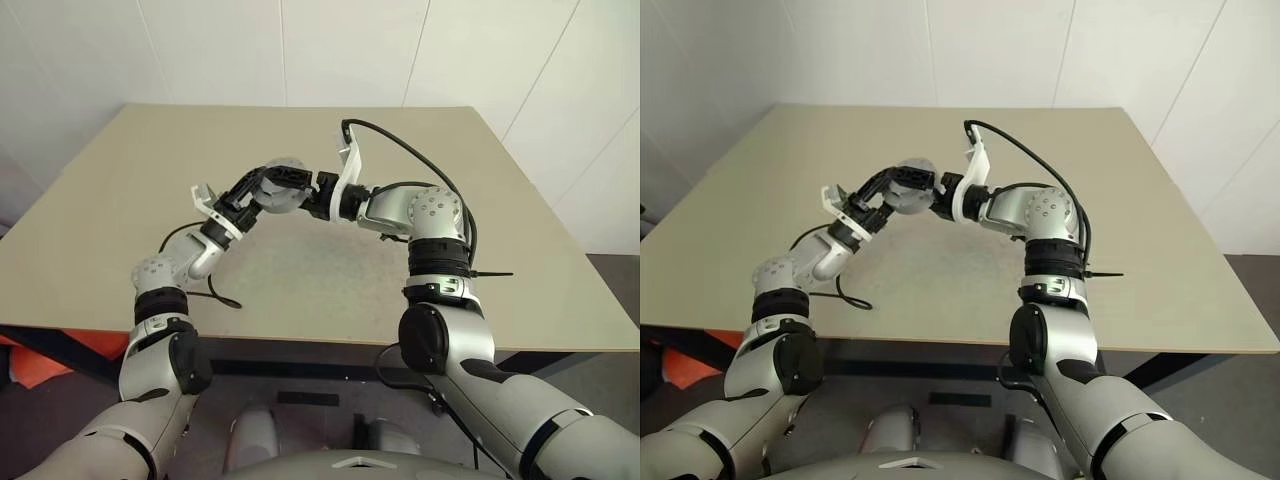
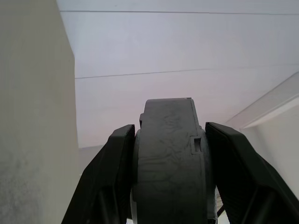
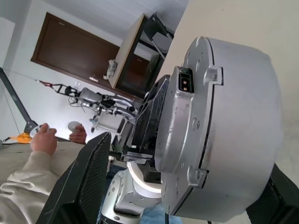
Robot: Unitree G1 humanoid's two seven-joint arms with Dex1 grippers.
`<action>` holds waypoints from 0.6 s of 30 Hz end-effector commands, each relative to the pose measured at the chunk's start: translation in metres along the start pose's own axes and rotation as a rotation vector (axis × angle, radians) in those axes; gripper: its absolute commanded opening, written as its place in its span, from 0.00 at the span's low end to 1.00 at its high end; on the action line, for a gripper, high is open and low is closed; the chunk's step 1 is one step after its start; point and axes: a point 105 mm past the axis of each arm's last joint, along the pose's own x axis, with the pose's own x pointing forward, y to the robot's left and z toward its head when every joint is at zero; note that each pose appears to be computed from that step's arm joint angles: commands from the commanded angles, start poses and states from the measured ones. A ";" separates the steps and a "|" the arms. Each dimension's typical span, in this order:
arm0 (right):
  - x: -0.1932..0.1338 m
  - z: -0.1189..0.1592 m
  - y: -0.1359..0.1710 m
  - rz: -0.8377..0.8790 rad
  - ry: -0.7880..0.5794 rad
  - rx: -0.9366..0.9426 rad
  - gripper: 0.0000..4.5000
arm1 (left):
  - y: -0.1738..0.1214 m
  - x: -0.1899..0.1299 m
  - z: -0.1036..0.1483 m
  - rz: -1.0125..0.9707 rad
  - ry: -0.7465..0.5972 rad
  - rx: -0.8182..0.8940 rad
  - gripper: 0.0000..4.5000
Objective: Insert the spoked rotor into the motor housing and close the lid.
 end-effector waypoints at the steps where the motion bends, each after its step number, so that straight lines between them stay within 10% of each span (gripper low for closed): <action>1: -0.005 0.021 0.013 0.007 -0.091 -0.084 0.99 | 0.000 -0.011 0.028 0.042 -0.136 0.073 0.46; 18: -0.007 0.016 -0.009 -0.079 -0.093 -0.077 0.99 | 0.003 -0.072 0.121 0.228 -0.597 0.273 0.46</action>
